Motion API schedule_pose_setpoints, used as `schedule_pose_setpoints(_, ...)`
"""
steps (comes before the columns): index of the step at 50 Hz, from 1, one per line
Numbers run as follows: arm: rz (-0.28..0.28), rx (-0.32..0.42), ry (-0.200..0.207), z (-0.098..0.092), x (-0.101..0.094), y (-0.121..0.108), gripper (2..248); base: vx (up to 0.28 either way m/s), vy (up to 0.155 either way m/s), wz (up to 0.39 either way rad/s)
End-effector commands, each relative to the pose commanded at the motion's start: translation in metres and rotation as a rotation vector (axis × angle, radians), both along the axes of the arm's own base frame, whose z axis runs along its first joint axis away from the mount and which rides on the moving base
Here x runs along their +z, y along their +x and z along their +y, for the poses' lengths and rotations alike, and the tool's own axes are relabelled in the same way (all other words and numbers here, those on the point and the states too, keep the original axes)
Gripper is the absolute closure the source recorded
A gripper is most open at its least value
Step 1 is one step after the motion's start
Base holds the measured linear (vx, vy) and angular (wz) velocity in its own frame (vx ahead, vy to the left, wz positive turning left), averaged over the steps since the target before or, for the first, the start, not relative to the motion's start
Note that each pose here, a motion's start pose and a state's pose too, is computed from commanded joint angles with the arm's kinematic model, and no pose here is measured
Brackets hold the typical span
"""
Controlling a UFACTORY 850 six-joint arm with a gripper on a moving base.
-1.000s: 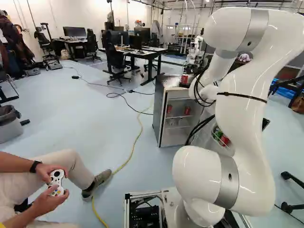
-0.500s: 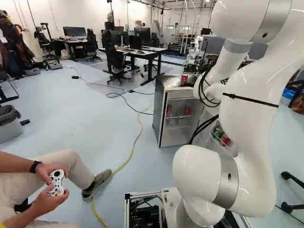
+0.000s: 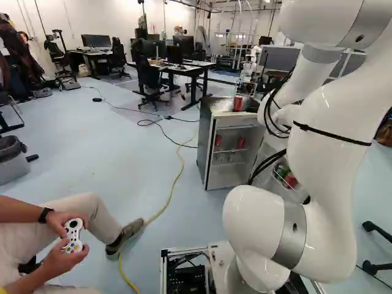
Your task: Grab a drink from the fridge
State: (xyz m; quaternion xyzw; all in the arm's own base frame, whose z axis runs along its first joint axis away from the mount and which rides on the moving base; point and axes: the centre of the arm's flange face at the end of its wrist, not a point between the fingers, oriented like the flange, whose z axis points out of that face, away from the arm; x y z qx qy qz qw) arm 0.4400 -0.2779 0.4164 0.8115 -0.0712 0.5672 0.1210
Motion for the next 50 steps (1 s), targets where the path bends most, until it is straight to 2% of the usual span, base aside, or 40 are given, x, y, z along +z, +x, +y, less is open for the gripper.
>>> schedule_pose_setpoints(19, 0.067, -0.101, 0.017, -0.021, 0.013, -0.026, 3, 0.0, 0.0, 0.0)
schedule_pose_setpoints(50, 0.162, -0.181, 0.049, -0.022, 0.034, -0.041, 3, 0.0, 0.0, 0.0)
